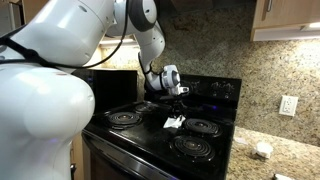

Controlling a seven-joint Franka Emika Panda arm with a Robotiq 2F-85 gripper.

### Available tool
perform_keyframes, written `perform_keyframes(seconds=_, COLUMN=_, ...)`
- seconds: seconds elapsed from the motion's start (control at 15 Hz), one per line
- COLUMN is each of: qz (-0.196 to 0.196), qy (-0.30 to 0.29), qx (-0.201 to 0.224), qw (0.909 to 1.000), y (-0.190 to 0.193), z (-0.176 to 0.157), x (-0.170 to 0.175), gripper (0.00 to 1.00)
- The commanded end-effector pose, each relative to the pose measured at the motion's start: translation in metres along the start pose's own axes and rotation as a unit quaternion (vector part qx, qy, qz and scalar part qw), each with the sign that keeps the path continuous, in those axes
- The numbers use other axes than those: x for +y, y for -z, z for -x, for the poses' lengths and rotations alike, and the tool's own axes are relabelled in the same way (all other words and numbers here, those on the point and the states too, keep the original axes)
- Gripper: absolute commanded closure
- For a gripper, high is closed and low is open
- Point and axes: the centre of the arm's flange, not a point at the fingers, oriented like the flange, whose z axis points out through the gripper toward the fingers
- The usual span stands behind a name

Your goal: Wipe the stove with the napkin

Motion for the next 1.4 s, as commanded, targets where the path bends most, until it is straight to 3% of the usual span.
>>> perform_keyframes(seconds=0.0, qz=-0.003, qy=0.003, qx=-0.018, qw=0.9998, y=-0.023, z=0.007, x=0.010, gripper=0.91)
perform_keyframes(seconds=0.53, qz=-0.042, qy=-0.023, qx=0.001, qw=0.9989, y=-0.023, z=0.074, x=0.008, gripper=0.91)
perform_keyframes(seconds=0.93, qz=-0.062, qy=-0.020, qx=0.006, qw=0.9979, y=-0.004, z=0.122, x=-0.022, gripper=0.92)
perform_keyframes(seconds=1.07, qz=-0.072, qy=-0.013, qx=0.003, qw=0.9973, y=-0.003, z=0.127, x=-0.040, gripper=0.91)
perform_keyframes(seconds=1.33, qz=-0.088, qy=0.002, qx=0.005, qw=0.9961, y=-0.006, z=0.103, x=-0.072, gripper=0.92)
